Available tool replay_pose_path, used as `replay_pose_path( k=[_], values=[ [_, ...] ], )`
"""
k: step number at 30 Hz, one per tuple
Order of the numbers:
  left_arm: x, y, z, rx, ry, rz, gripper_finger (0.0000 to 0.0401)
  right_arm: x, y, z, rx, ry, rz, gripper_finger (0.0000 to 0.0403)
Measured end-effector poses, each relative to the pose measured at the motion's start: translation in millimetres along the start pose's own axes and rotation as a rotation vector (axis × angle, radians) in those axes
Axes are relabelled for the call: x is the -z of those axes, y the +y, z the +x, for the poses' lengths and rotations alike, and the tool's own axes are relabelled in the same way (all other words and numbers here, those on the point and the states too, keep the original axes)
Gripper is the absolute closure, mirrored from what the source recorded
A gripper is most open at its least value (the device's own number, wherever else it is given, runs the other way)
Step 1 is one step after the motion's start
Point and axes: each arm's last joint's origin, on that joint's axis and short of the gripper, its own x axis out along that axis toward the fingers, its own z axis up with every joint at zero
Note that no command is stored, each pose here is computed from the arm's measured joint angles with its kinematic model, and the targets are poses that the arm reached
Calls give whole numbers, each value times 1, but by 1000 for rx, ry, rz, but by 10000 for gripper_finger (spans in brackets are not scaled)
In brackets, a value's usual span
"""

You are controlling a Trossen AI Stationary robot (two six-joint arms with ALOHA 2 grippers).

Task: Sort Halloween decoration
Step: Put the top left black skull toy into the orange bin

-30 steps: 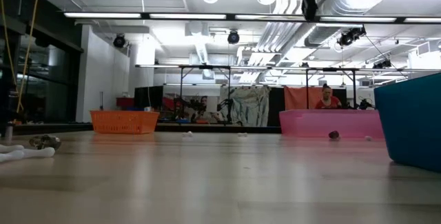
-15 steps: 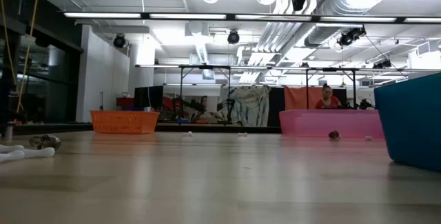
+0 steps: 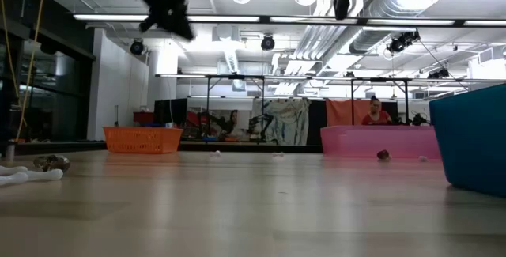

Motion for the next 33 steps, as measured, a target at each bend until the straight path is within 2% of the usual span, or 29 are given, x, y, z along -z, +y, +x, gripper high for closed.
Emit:
replay_pose_path(
  k=[4,8,11,18,25,33],
  values=[
    [30,38,38,-166,232,-104,331,0,-1,0,19,-8,1,402],
    [59,60,69,-249,349,-199,331,0,-1,0,20,-8,1,402],
    [79,68,86,-282,450,-215,331,0,-1,0,20,-8,0,402],
    [100,73,111,-305,558,-197,331,0,-1,0,20,-8,0,402],
    [106,74,120,-308,599,-175,327,1,-1,0,24,1,1,402],
    [102,73,114,-302,574,-176,258,3,-2,0,34,23,4,402]
  ],
)
